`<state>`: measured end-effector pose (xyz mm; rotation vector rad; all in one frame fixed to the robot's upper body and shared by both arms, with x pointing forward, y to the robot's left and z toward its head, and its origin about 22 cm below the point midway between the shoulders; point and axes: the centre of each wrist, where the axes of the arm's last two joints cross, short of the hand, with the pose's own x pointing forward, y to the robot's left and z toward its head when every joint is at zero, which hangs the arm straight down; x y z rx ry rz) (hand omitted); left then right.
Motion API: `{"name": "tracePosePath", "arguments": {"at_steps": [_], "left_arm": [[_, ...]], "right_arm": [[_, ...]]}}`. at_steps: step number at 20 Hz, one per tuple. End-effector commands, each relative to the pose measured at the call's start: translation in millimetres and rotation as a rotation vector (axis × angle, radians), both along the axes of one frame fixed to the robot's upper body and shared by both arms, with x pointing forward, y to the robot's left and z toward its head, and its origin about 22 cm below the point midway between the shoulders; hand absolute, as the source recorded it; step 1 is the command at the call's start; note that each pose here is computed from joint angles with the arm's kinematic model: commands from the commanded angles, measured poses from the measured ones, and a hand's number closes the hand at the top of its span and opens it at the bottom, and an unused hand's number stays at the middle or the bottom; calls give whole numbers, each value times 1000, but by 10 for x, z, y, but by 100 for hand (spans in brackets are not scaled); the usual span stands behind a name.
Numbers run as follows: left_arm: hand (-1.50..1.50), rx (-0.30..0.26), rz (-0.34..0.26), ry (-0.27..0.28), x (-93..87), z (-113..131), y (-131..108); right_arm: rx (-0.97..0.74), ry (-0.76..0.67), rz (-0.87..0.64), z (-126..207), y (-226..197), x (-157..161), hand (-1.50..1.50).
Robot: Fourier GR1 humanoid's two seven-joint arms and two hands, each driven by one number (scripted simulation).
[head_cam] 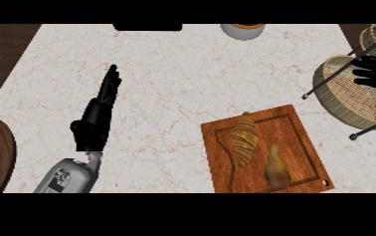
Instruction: Pick the pear from the cutting board and place it in the tiered basket
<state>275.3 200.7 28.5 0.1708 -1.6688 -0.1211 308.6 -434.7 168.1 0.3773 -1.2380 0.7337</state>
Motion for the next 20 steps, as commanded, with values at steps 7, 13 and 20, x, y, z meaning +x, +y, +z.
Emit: {"name": "tracePosePath", "arguments": {"at_steps": [7, 13, 20], "left_arm": [[0, -3, -14, 11, 16, -31, -161], [0, 16, 28, 13, 79, 71, -85], [0, -3, 14, 4, -91, -98, -15]], "right_arm": [[-498, -162, 292, 698, 1000, 240, -150], [-550, -109, 347, 689, 1202, 402, -150], [-599, -90, 407, 570, 1593, 356, -150]]}}
